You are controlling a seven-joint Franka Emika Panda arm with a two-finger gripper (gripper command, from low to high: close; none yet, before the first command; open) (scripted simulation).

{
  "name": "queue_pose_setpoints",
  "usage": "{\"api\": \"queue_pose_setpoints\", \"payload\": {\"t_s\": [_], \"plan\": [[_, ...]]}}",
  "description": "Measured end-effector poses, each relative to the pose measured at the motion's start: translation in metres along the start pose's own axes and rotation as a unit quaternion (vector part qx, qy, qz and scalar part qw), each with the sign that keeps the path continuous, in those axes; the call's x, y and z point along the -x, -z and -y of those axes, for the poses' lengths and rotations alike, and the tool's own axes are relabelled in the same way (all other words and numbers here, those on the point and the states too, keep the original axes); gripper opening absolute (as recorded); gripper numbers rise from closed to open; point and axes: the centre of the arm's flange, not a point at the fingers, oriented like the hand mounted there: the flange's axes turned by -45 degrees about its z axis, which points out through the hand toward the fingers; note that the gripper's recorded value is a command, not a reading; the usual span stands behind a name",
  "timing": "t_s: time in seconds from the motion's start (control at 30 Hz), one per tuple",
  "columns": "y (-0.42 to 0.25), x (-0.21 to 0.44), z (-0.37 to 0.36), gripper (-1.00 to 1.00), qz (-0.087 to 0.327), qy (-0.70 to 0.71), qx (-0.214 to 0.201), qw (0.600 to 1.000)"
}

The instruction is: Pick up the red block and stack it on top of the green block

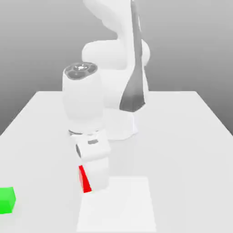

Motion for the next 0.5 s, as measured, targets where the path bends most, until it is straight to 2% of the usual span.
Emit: {"api": "queue_pose_setpoints", "payload": {"t_s": [0.13,0.27,0.37,0.4,0.5], "plan": [[0.011,0.085,0.007,-1.00,0.001,-0.173,0.000,0.985],[0.013,0.169,0.030,-1.00,0.006,-0.331,0.002,0.943],[-0.024,0.185,0.035,-1.00,0.008,-0.358,0.002,0.934],[-0.034,0.186,0.036,1.00,0.008,-0.360,0.002,0.933],[-0.034,0.186,0.036,1.00,0.008,-0.360,0.002,0.933]]}}
